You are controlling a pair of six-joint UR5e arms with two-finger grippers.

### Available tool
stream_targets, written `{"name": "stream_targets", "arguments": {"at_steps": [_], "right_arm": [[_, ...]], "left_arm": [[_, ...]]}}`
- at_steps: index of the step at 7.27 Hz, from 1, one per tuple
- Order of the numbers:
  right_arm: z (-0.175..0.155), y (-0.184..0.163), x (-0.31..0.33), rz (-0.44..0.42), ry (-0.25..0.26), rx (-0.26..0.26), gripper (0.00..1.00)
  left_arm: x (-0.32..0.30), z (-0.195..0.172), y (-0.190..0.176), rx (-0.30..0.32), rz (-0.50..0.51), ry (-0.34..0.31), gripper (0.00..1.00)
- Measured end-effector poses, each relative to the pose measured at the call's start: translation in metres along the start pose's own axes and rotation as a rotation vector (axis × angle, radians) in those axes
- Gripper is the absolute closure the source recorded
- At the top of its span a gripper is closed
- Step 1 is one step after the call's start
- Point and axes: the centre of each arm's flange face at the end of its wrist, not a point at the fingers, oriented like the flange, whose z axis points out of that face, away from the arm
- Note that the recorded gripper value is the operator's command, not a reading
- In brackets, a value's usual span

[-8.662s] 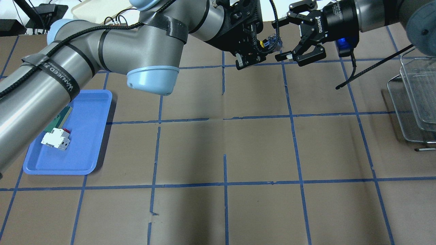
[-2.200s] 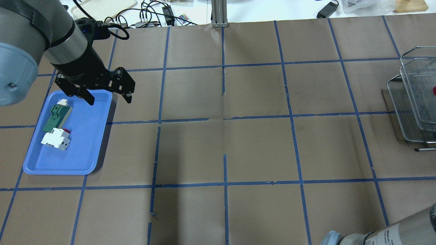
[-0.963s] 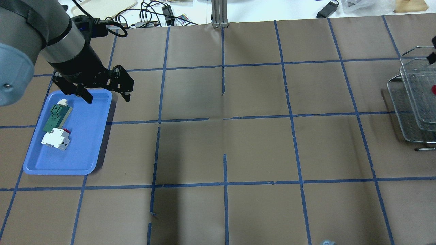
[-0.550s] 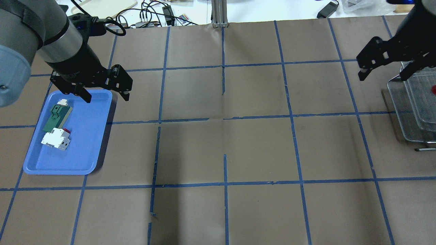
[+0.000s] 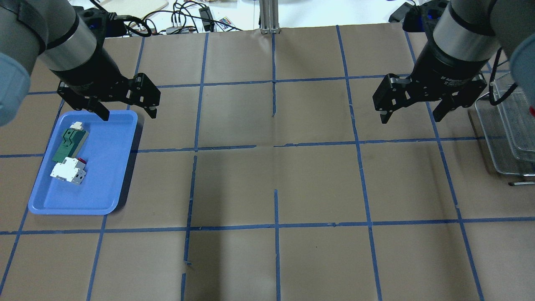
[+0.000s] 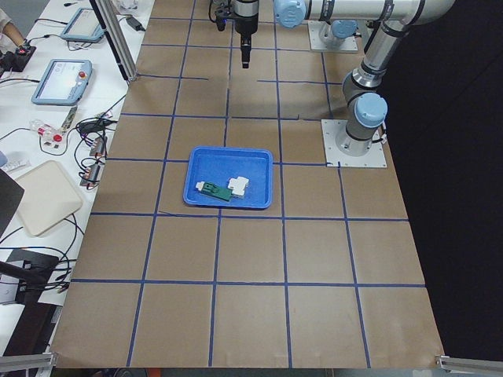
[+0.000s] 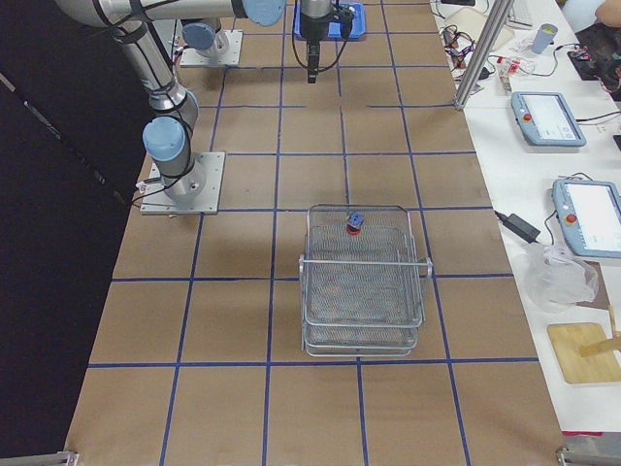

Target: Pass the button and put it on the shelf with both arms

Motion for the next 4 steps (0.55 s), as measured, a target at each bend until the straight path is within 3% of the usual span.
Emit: {"name": "stream_targets", "arguments": {"at_steps": [4], "right_arm": [[0.020,0.012,0.005,0.019,0.005,-0.037,0.00]], "left_arm": [[0.000,-0.009,-0.001,0.016,0.001,-0.001,0.00]]}}
